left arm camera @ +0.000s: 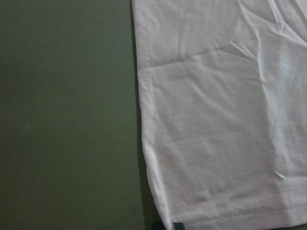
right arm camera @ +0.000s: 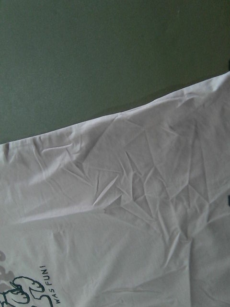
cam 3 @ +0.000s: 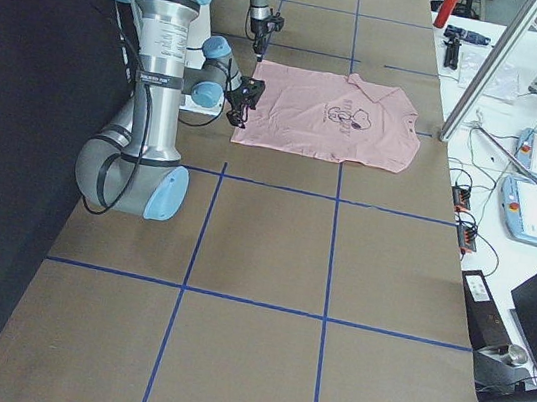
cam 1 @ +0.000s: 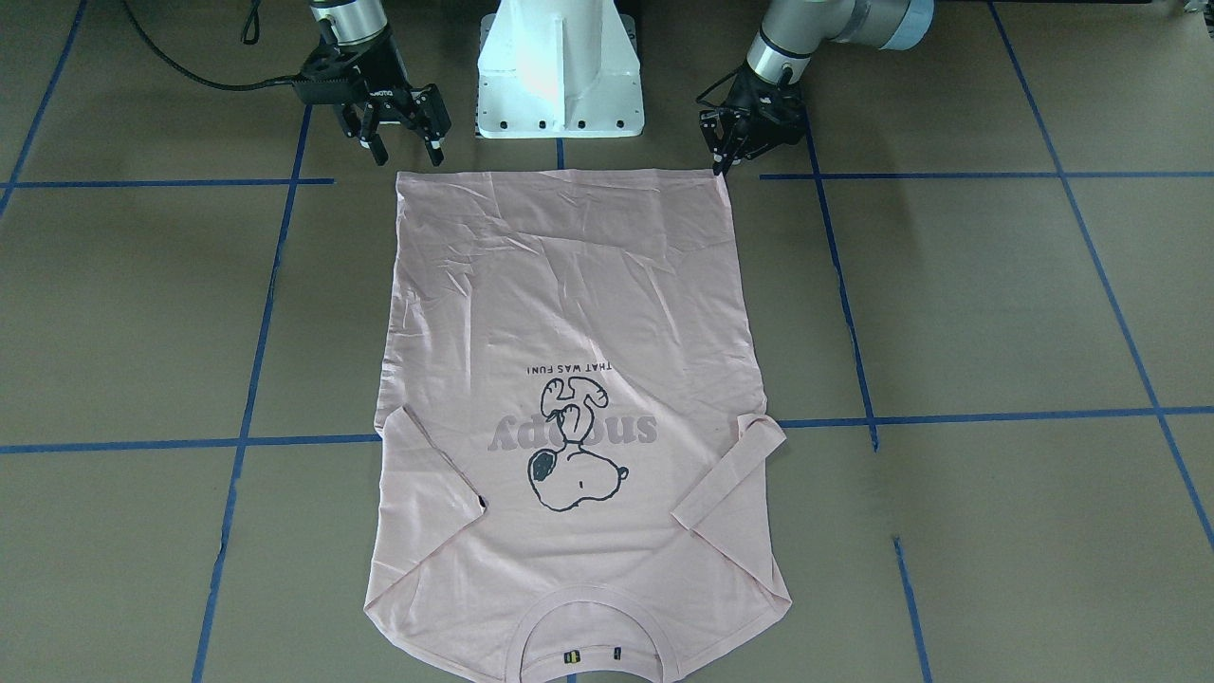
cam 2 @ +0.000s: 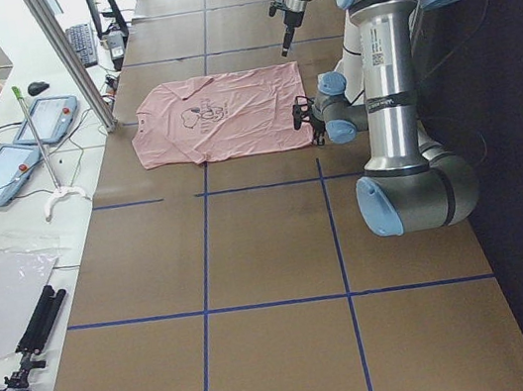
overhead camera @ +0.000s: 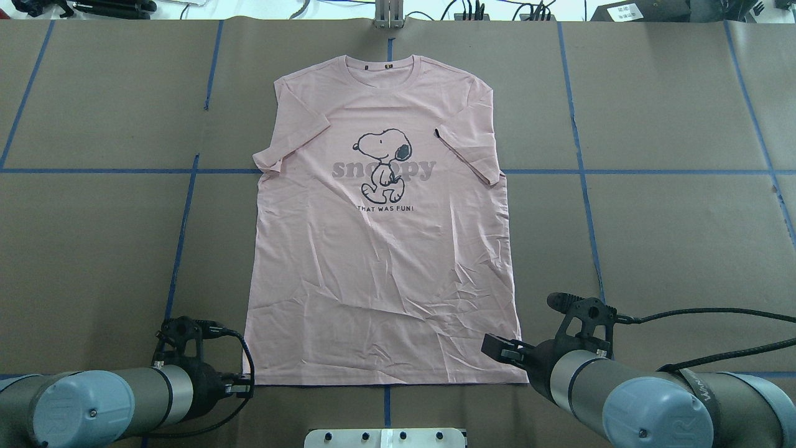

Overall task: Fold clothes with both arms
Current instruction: 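Grasp the hem corners with both grippers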

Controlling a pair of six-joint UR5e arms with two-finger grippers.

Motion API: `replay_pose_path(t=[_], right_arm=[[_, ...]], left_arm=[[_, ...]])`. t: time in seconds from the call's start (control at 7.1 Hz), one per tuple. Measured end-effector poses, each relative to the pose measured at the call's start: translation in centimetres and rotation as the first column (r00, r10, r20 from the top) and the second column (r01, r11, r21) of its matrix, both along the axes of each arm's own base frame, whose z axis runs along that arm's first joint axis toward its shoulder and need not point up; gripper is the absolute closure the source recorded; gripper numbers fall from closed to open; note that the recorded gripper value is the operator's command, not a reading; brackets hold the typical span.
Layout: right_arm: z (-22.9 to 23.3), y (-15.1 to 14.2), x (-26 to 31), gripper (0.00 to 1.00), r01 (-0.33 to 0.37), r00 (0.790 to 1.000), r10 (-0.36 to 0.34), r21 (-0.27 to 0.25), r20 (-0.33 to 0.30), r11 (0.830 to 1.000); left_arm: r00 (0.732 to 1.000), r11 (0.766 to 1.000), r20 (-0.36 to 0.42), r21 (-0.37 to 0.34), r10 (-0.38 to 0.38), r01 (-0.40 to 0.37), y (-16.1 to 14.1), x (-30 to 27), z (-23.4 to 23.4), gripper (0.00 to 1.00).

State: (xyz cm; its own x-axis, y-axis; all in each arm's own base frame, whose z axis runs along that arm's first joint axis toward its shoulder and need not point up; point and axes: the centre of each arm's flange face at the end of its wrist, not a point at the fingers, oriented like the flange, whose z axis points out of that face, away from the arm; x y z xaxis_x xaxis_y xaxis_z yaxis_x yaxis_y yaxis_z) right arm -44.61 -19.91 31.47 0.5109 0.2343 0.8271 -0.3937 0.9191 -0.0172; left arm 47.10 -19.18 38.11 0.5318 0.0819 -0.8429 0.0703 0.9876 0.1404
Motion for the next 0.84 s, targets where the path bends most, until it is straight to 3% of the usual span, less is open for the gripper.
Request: replay_pose_path(t=[0.14,0.28,0.42,0.84], right_arm=[[0.1,0.0,0.0,0.12,0.000,1.000,0.000,0.000,-0.002,1.000],[0.3,0.1,-0.1,0.24,0.003,1.000,-0.003,-0.001,-0.007,1.000],[0.7,0.4,-0.3,0.27,0.004,1.000,-0.004,-0.007,-0.017,1.000],[3.5,2.8,-2.6,0.30,-0.022,0.997,0.021,-0.017,-0.073,1.000]], left_arm=[[1.000,1.000,0.000,0.000,0.000,0.000,0.0,0.0,0.0,1.00],[1.000,1.000,-0.002,0.000,0.000,0.000,0.0,0.0,-0.1,1.00],[1.000,1.000,-0.005,0.001,-0.001,0.001,0.0,-0.1,-0.3,1.00],[1.000,1.000,-0.018,0.002,0.000,0.000,0.0,-0.2,-0.9,1.00]])
